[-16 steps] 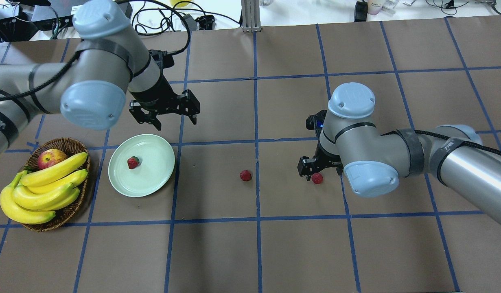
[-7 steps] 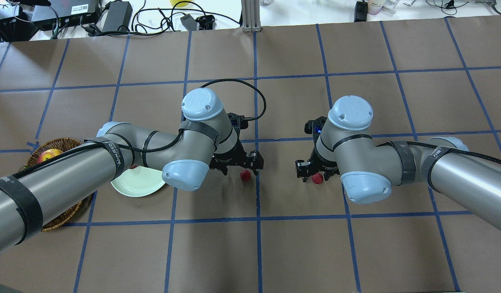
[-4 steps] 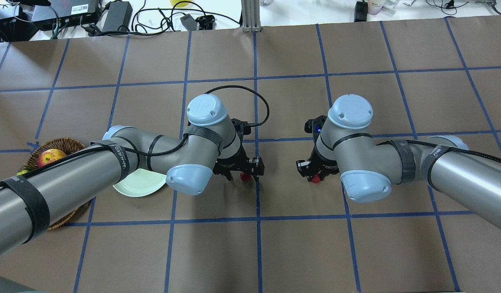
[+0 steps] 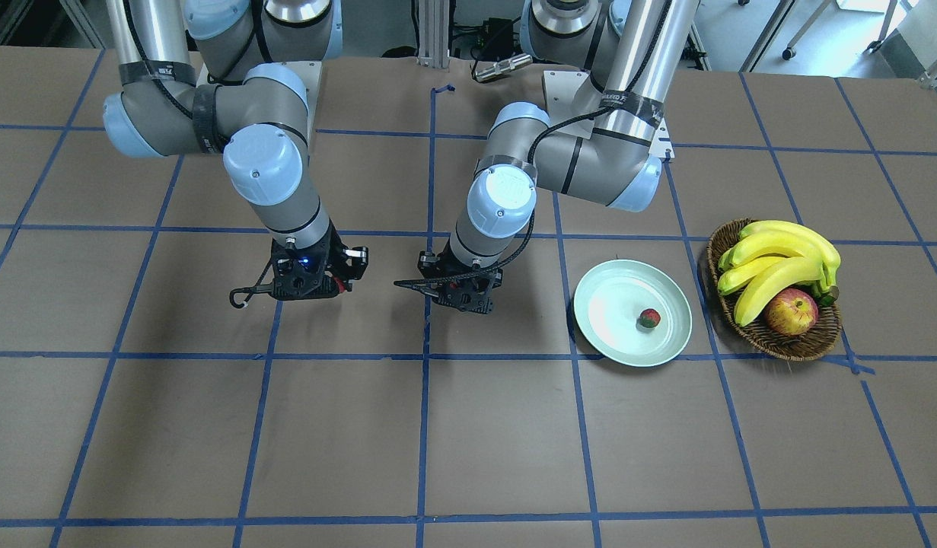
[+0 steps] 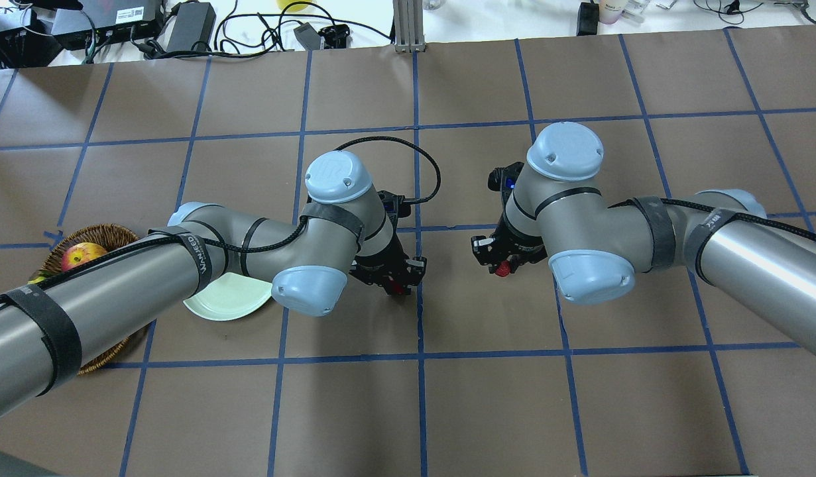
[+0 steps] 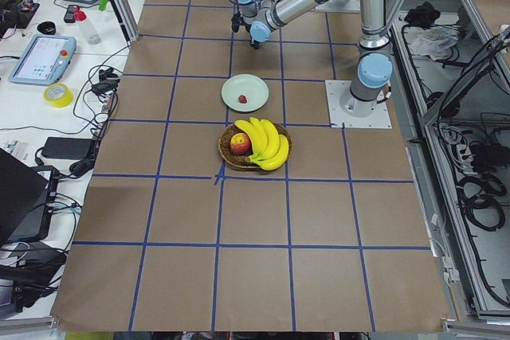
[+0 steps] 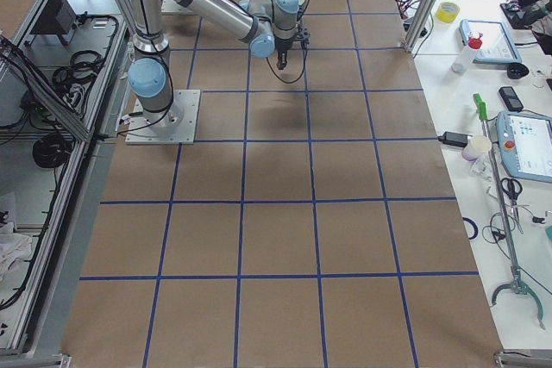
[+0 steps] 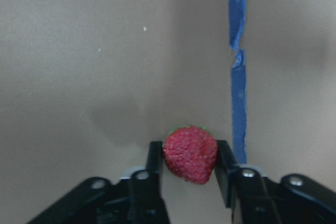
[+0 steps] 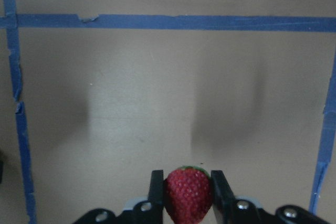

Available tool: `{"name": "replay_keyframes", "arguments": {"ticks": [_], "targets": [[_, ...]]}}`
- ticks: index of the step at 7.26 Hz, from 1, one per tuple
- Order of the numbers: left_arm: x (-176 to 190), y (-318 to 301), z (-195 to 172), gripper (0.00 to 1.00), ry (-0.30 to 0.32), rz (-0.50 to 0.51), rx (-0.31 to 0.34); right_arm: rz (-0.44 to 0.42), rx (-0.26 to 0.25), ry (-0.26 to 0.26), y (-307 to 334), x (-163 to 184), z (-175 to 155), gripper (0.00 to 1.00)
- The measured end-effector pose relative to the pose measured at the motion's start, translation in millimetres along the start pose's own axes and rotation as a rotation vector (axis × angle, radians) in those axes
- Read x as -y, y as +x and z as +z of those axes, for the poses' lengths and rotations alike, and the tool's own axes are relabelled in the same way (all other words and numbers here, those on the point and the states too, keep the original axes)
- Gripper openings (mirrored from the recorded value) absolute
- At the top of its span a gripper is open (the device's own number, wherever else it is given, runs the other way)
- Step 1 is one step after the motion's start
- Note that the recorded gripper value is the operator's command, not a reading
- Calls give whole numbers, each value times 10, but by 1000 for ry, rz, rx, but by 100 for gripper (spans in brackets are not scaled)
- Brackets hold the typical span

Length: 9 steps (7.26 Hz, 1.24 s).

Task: Collect all strawberries into plate
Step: 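Grasp the middle strawberry with left and drop it in the plate while right lifts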

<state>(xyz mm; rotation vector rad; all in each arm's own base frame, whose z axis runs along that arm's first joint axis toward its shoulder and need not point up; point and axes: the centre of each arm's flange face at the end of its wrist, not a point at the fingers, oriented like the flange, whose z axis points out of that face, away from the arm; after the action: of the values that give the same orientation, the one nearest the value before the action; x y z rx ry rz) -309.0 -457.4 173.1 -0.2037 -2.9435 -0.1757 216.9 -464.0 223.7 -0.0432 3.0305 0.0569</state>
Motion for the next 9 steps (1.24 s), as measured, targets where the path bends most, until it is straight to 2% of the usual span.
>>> {"name": "replay_keyframes", "arguments": {"ticks": [2, 3, 4, 6, 7, 8, 9], "targets": [[104, 10, -312, 0, 59, 13, 24, 31, 34, -4, -182, 81, -169, 13], [248, -97, -632, 0, 85, -8, 66, 43, 51, -7, -224, 90, -195, 13], [393, -334, -955, 0, 90, -50, 103, 57, 81, -12, -279, 87, -204, 12], [566, -994, -1414, 0, 96, -74, 154, 64, 198, -17, -567, 55, -208, 12], [598, -1434, -1553, 0, 95, -69, 164, 38, 253, -8, -806, 55, -178, 12], [576, -1873, -1594, 0, 80, -59, 164, -2, 283, 7, -1077, 69, -80, 12], [531, -2203, -1566, 0, 60, -40, 160, -34, 291, 15, -1304, 74, 64, 12]]}}
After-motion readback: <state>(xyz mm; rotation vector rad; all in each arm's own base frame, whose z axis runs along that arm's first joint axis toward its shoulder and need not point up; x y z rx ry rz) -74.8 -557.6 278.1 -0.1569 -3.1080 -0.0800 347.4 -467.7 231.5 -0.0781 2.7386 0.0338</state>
